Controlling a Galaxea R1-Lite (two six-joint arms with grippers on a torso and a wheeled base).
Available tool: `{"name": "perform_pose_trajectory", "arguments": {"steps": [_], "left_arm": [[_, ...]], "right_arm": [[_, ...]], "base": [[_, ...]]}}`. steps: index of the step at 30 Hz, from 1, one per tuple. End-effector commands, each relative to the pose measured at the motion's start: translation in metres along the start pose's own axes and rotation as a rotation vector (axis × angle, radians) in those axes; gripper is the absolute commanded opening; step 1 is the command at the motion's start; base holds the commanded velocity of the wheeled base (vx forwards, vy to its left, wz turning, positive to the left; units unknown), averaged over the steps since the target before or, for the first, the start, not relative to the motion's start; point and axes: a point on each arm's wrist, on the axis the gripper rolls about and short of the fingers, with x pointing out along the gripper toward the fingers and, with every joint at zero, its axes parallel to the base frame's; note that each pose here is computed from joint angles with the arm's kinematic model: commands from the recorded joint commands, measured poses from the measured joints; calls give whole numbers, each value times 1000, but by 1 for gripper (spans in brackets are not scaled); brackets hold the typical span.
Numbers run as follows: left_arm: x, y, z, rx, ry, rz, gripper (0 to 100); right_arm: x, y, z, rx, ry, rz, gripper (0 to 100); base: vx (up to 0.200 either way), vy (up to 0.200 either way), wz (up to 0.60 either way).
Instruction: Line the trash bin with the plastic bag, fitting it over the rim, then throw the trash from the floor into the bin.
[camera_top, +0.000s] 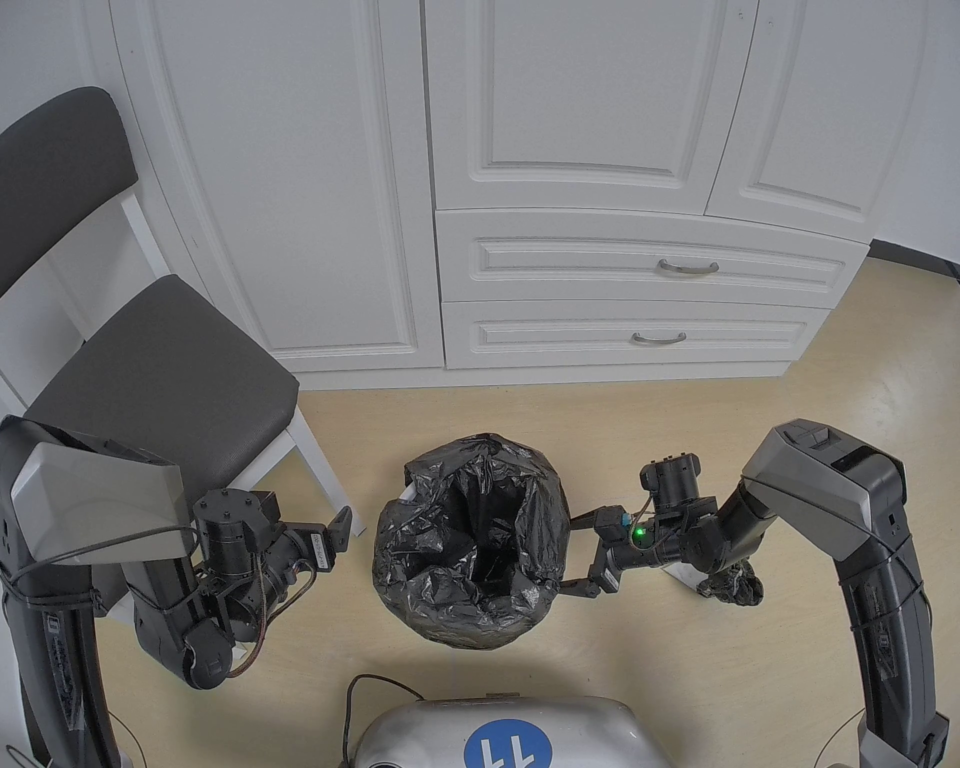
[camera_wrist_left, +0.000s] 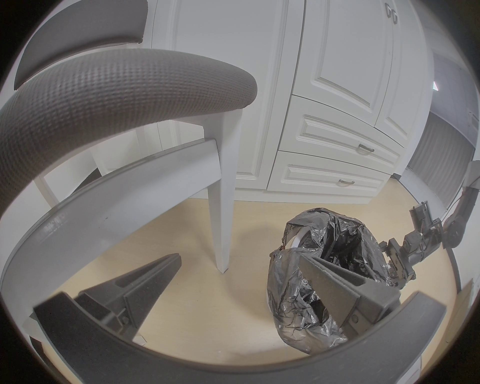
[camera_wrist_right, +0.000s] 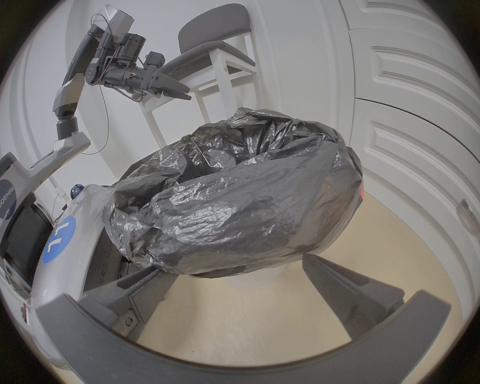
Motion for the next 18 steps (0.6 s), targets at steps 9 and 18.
{"name": "perform_pose_trajectory", "arguments": {"steps": [9, 18], "left_arm": [[0, 1, 1, -1, -2, 3, 100], [-1, 2, 0, -1, 2, 5, 100]], "right_arm": [[4, 5, 0, 4, 3, 14, 0], [-2, -9, -3, 15, -5, -23, 0]], "base": [[0, 0, 0], [0, 0, 0]]}}
